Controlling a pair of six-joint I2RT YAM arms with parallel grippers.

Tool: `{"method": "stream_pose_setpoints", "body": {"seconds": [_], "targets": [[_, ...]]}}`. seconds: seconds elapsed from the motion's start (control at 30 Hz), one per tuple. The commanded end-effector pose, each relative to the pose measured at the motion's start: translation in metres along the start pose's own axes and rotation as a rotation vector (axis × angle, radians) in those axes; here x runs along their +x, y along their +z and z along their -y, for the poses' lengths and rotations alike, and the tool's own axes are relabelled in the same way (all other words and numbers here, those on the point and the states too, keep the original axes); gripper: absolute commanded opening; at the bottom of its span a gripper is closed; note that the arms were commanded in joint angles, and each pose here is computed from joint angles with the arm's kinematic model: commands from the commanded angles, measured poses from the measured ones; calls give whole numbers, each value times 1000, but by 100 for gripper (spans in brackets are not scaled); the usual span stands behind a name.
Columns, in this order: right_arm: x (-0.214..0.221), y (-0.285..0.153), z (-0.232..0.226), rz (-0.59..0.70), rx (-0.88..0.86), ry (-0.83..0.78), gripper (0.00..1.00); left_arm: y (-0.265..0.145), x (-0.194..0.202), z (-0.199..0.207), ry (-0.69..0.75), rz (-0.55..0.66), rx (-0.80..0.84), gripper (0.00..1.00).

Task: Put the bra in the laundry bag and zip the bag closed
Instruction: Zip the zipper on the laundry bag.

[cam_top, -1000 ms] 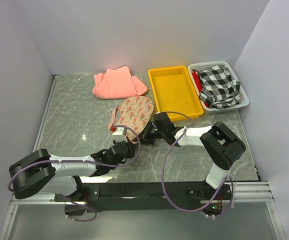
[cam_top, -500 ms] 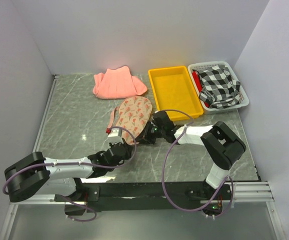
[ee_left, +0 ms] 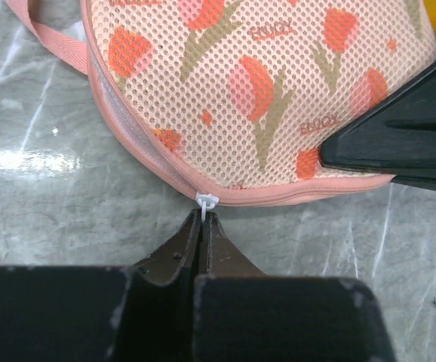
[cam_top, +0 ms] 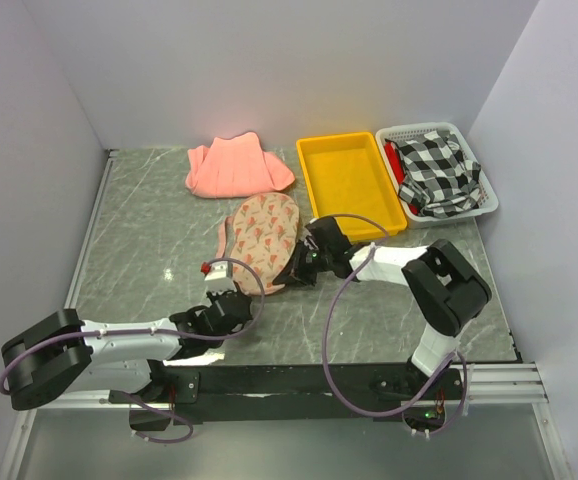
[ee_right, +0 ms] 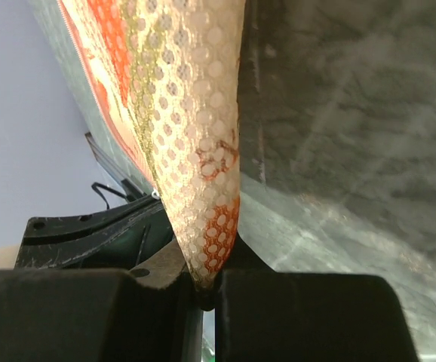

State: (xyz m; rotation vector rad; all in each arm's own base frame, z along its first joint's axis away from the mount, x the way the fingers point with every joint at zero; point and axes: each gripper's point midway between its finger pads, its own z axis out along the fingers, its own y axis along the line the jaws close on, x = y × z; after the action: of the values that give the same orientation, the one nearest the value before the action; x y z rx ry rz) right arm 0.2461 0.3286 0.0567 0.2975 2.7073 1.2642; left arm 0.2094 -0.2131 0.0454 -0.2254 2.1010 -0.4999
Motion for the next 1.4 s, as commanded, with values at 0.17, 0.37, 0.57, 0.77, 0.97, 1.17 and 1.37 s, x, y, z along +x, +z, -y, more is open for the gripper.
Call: {"method": "stream_pose_setpoints", "body": {"seconds": [0.17, 0.37, 0.57, 0.77, 0.97, 1.17, 1.37], "targets": [[-22, 2, 15, -25, 94, -174, 0, 3, -2, -28, 16, 33, -139, 1], [-29, -3, 32, -10, 198, -235, 0, 4, 1, -31, 5, 26, -160, 1], [-40, -5, 46, 2, 293, -290, 0, 2, 1, -33, 7, 22, -172, 1], [-53, -8, 54, 26, 362, -327, 0, 0, 4, -37, -26, 18, -164, 1], [-63, -12, 57, 28, 399, -359, 0, 0, 1, -31, -16, 20, -145, 1], [-62, -10, 29, 35, 250, -293, 36, 7, -2, -12, -1, 14, -105, 1], [-51, -14, 4, 56, 109, -196, 86, 13, -5, 13, -23, 8, -44, 1]]}}
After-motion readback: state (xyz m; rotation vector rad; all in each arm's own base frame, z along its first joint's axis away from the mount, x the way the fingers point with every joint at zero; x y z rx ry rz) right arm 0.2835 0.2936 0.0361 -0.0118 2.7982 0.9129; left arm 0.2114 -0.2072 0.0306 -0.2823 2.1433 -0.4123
